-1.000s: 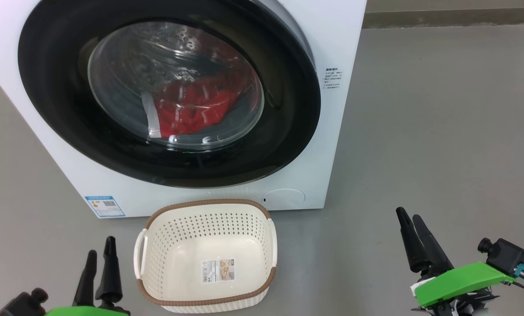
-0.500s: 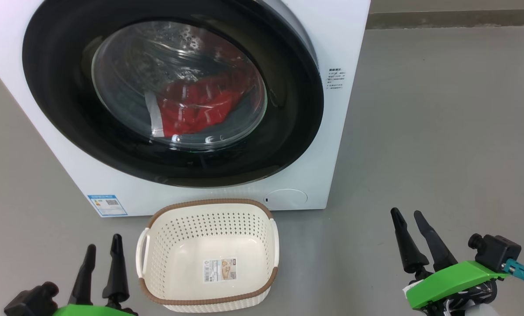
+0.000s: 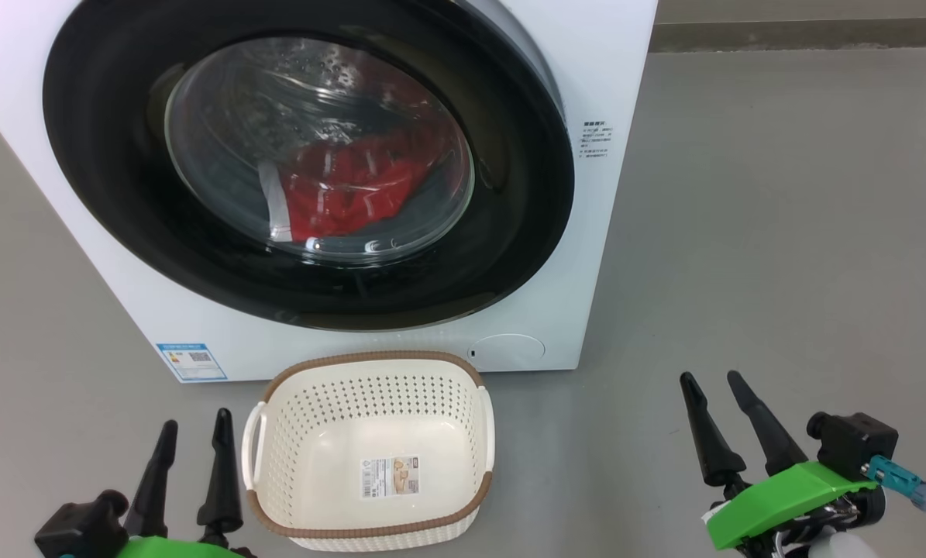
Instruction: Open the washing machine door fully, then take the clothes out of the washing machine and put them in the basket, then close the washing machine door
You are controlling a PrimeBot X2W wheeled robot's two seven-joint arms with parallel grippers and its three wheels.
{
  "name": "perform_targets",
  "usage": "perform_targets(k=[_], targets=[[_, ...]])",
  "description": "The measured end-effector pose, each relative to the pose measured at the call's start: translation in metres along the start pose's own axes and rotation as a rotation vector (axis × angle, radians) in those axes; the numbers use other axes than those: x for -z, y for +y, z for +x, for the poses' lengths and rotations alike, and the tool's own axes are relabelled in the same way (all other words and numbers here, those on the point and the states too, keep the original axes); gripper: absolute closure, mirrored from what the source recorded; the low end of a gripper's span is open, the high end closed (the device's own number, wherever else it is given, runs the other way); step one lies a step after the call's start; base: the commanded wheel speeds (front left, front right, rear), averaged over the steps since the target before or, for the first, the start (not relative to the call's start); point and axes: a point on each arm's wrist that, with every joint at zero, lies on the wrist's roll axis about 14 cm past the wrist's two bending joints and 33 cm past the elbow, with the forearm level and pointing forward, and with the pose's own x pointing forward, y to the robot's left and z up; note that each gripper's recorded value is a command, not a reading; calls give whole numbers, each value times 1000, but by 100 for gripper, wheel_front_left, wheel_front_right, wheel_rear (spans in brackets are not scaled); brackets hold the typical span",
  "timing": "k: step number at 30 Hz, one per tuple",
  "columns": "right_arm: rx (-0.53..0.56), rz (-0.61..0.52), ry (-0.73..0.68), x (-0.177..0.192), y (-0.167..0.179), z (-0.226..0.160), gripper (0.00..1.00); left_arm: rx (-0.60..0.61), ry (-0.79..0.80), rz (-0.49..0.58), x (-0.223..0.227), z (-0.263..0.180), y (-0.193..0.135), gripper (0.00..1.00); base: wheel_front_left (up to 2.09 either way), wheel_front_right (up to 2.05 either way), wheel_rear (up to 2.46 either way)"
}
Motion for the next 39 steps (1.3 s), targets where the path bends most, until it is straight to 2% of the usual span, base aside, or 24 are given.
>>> perform_targets(k=[23,39], targets=[[-112,-267,-47,-9,24,8,0,69,-42,270,-5,-2,-12,0,0,0,0],[-107,-279,-46,-9,22,7,0,73,-39,279,-4,-1,-13,0,0,0,0]])
